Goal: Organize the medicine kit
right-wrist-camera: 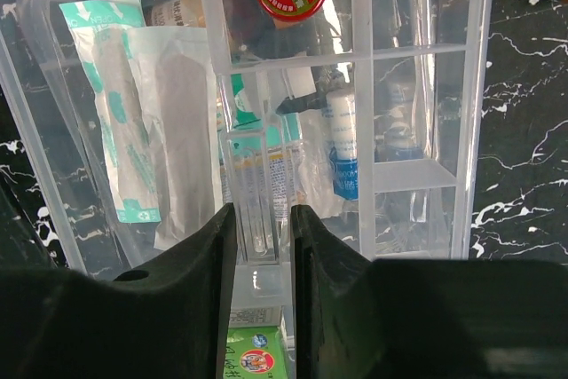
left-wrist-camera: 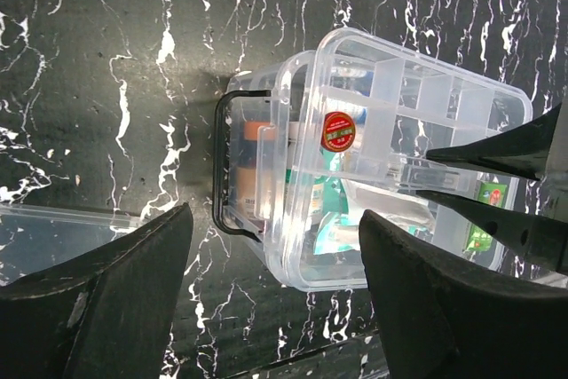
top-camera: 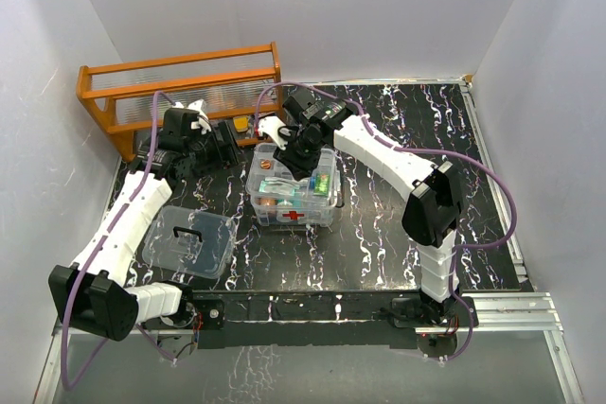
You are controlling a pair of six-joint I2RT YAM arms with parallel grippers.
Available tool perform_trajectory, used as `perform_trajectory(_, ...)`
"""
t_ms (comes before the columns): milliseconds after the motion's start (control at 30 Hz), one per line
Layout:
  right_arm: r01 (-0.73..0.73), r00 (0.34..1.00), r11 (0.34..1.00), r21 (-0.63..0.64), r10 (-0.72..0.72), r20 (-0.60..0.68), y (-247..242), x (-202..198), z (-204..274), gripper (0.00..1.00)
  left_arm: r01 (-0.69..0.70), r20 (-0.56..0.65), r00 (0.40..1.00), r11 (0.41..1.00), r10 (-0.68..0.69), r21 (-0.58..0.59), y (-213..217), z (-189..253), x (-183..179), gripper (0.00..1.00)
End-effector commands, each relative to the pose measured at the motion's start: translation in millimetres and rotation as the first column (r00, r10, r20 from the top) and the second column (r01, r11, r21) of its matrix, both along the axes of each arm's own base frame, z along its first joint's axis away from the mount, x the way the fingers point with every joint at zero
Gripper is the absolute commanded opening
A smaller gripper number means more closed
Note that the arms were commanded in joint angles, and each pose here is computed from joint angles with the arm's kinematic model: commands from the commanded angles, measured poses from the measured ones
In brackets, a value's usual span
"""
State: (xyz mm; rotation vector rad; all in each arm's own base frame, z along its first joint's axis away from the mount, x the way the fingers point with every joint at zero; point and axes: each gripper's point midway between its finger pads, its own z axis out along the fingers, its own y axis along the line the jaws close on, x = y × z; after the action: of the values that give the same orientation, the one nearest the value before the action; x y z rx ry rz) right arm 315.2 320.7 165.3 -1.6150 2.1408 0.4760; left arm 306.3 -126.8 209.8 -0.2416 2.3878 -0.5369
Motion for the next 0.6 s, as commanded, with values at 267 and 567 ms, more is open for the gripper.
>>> perform_trajectory(267,-0.088,0.996,0.996,0.016,0.088,0.019,-3,-5,3,0.0,0.099,-0.105,0.989,0.992,-0.106,-0.072,-19,-28,-11,0.71)
perform_trajectory(567,-0.099,0.995,0.995,0.017,0.099,0.013,-2,-4,-5,0.0,0.112,-0.149,0.981,0.991,-0.122,-0.072,-20,-47,-14,0.7)
